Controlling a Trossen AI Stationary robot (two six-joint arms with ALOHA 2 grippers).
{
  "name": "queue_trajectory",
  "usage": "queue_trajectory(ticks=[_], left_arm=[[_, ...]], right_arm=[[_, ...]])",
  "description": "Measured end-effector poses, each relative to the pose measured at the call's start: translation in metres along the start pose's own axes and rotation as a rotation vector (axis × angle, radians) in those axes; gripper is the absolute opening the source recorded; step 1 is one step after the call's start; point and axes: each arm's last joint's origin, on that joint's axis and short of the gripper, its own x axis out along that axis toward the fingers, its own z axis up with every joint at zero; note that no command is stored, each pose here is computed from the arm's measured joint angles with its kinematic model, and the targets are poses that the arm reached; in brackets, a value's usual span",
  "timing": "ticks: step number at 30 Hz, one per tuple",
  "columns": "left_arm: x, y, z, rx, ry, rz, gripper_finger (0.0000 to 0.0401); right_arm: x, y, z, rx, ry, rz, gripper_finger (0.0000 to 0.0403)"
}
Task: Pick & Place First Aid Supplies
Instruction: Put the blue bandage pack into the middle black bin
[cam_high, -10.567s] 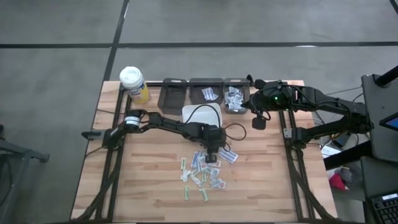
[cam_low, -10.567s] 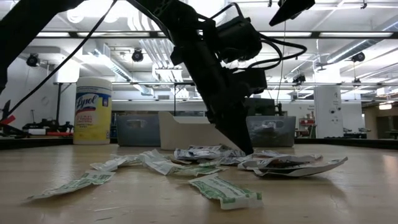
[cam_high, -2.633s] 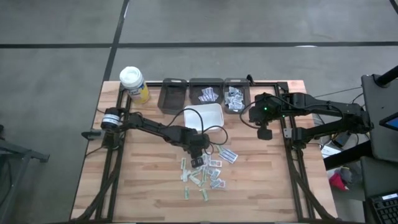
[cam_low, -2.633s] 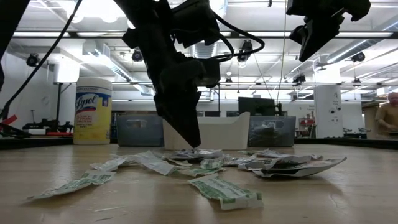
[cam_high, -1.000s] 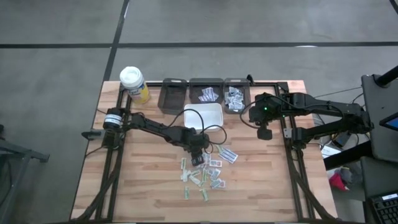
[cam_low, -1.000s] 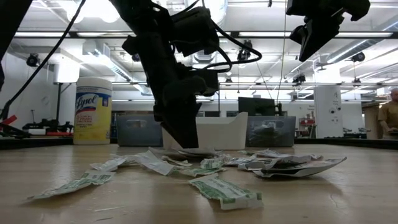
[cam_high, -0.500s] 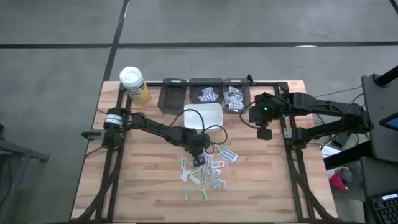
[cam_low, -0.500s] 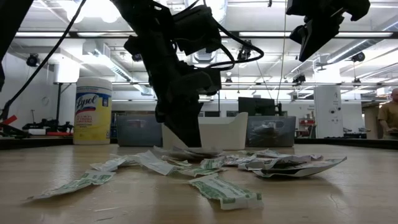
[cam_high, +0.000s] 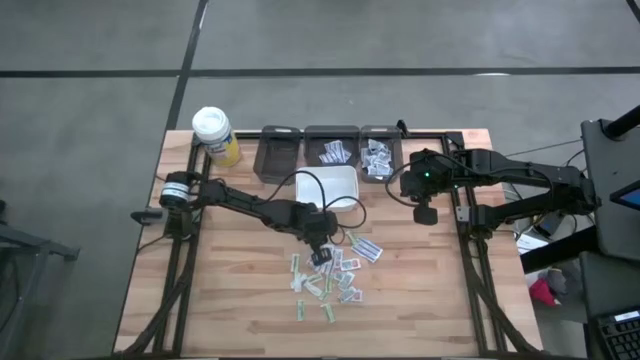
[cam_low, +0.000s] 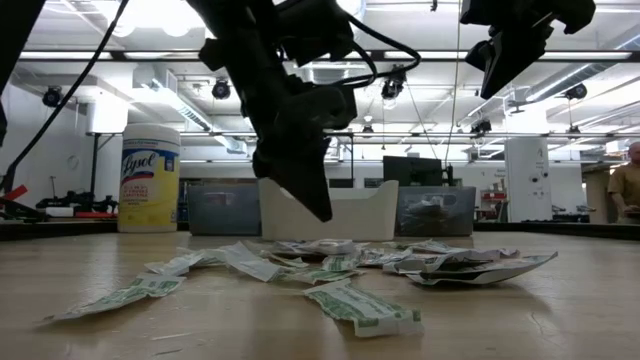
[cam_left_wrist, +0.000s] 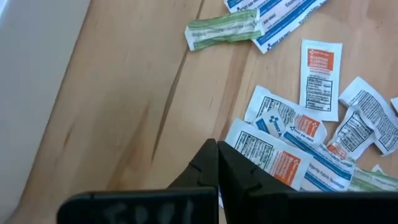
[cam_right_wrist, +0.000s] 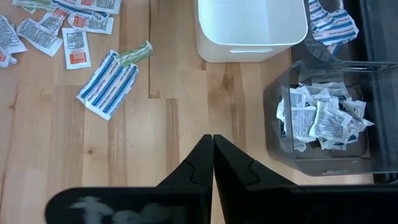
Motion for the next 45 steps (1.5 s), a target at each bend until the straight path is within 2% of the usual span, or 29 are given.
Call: queue_trajectory(ticks=[5, 11, 15, 25, 34, 38, 45], left_arm=[[0.0, 0.0, -0.002, -0.083, 0.023, -0.017, 0.0], [-0.002, -0.012, -0.007, -0.214, 0.099, -0.159, 0.0], [-0.003, -0.023, -0.013, -0.328, 0.145, -0.201, 0.0], [-0.004, -0.035, -0.019, -0.55, 0.185, -0.194, 0.0007], [-0.004, -0.032, -0.022, -0.672, 0.181, -0.107, 0.0075], [-0.004, -0.031, -0.022, -0.682, 0.182, -0.099, 0.0089], [-0.004, -0.03, -0.025, -0.695, 0.202, -0.077, 0.0092]], right_arm=[[0.0, 0.0, 0.0, -0.005, 0.0, 0.0, 0.0008], [0.0, 0.0, 0.0, -0.015, 0.0, 0.0, 0.0008], [0.0, 0.0, 0.0, -0.027, -0.001, 0.0, 0.0008], [0.0, 0.0, 0.002, -0.036, -0.022, -0.004, 0.0008], [0.0, 0.0, 0.002, -0.057, -0.022, -0.004, 0.0008], [0.0, 0.0, 0.002, -0.06, -0.022, -0.004, 0.0008], [0.0, 0.0, 0.002, -0.059, -0.022, -0.004, 0.0008]])
